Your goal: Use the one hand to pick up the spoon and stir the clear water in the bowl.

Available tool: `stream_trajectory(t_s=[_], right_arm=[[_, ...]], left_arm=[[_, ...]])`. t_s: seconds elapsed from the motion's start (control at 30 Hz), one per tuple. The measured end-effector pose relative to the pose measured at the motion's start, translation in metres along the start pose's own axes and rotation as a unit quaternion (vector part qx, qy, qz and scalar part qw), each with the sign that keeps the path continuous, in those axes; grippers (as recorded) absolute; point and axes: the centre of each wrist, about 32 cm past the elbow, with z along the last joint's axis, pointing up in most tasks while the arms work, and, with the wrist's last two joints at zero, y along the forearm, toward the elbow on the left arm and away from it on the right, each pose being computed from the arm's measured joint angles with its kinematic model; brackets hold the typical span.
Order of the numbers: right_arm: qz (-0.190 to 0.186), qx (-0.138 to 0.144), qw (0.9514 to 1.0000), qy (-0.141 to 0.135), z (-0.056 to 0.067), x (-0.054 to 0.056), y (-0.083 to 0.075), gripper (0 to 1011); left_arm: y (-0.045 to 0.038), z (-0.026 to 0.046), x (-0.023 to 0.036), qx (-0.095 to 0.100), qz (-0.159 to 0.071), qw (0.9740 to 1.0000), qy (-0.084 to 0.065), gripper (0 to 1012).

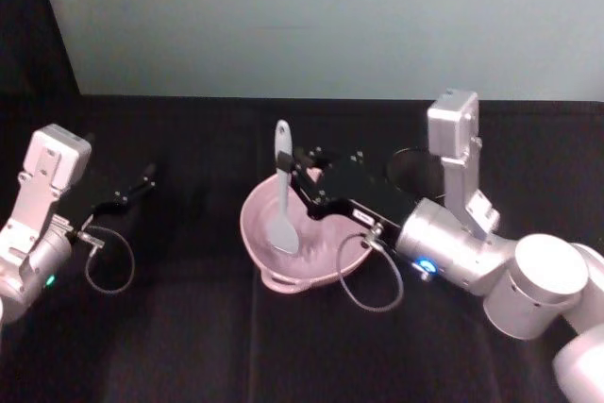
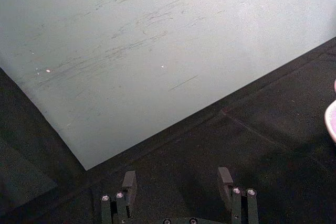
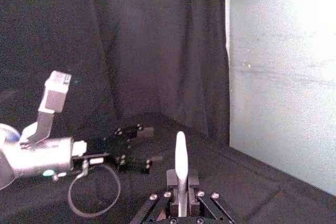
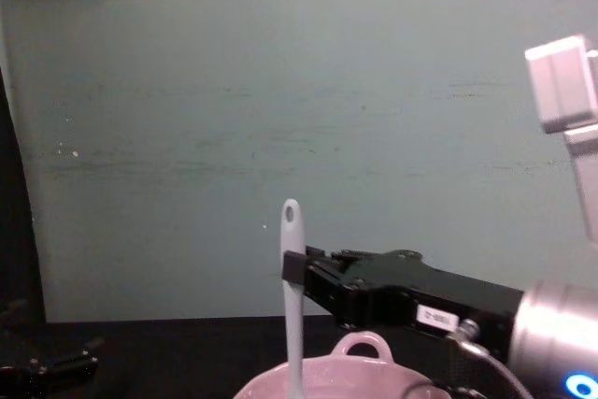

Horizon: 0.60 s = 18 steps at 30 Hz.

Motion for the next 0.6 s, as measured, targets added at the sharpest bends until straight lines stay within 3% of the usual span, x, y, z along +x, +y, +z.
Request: stream_trajectory(t_s=[0.1,0.3,0.6], right_arm=[[-0.005,0.003,1.0000,-0.001,-0.001,0.004,0.008,111],[-0.042,0.011,0.9988,-0.023,-0.002,0.021,0.021,111],[-0.085,0.009,0.9951,-0.049,0.000,0.041,0.008,111]], left_arm=[[0.0000,0.0000,0.0000,0.000,0.000,1.0000,0.000,1011],[0.0000,0.0000,0.0000,0.000,0.000,1.0000,0.000,1011],[0.0000,0.0000,0.0000,0.000,0.000,1.0000,0.000,1011]])
